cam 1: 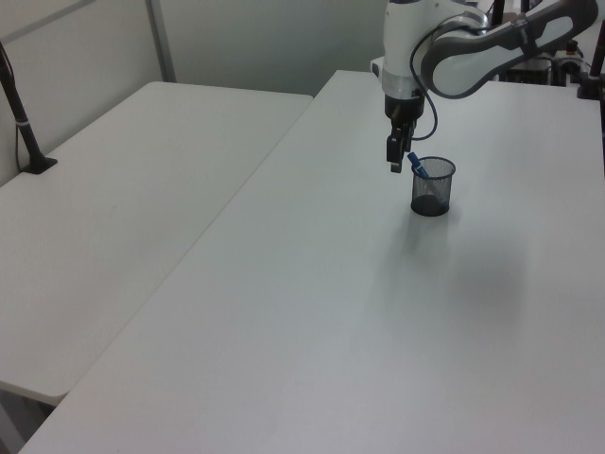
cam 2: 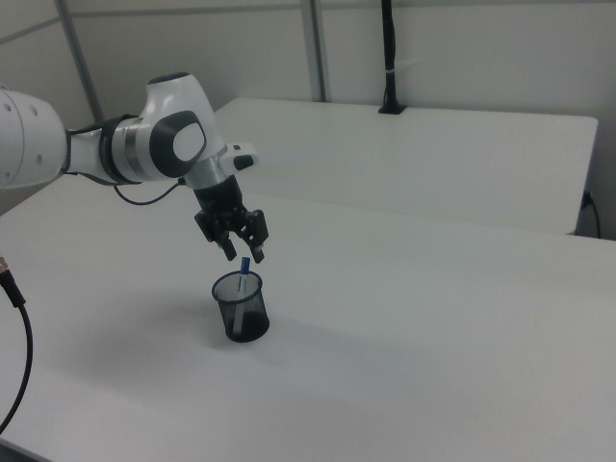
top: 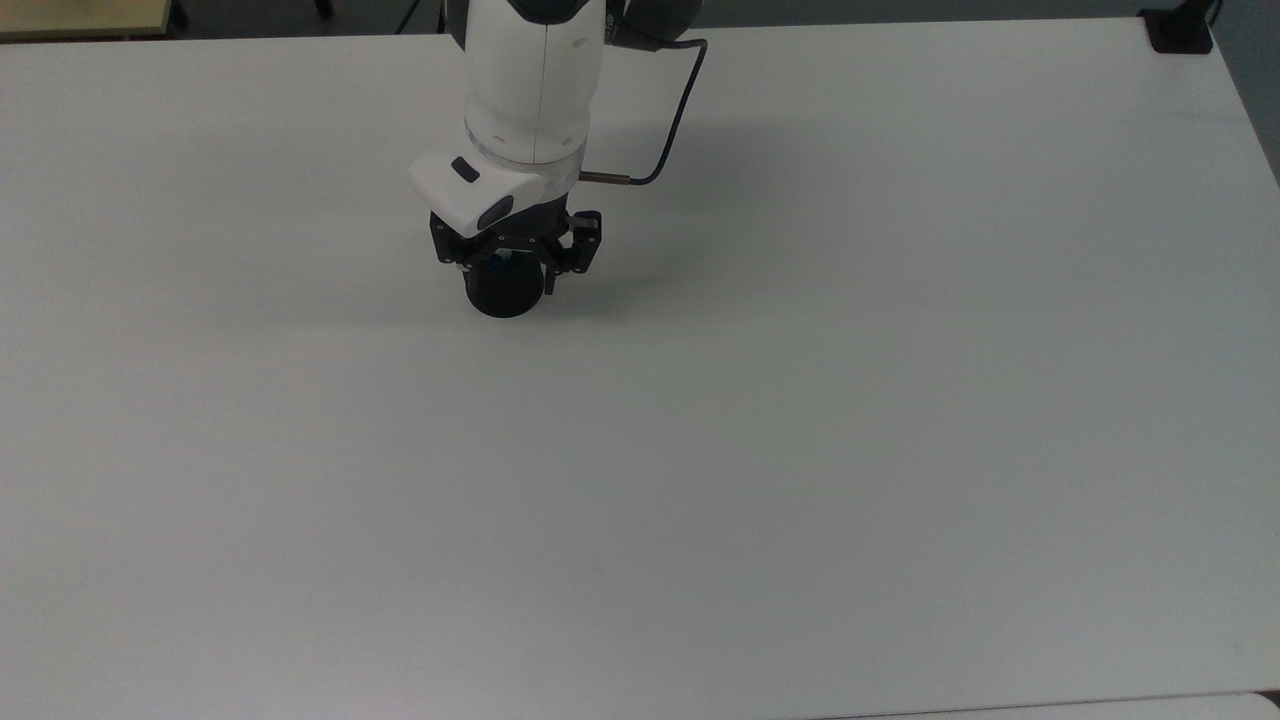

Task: Remove the marker
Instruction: 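Lower the gripper onto the marker and close on its cap, then lift the gripped marker straight up out of the cup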

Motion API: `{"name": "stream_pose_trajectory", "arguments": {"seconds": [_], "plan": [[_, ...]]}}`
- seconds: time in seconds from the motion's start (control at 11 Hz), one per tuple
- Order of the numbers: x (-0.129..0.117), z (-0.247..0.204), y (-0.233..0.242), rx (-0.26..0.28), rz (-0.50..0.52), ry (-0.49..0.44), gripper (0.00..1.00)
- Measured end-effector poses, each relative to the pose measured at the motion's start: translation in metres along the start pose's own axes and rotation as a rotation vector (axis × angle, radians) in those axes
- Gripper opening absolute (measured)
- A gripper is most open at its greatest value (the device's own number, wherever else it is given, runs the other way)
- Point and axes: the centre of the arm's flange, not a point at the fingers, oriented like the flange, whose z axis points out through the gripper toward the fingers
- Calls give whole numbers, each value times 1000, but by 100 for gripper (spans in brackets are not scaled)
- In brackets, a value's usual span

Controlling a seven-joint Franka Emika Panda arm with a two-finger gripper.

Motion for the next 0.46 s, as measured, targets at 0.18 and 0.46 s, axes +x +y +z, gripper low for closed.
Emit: {"name": "stream_pose_trajectory", "arguments": {"seconds": [0.18,0.46], "plan": [[-4,7,5,-1,6,-16,52],[-11,3,13,-3,15,-16,44]]}}
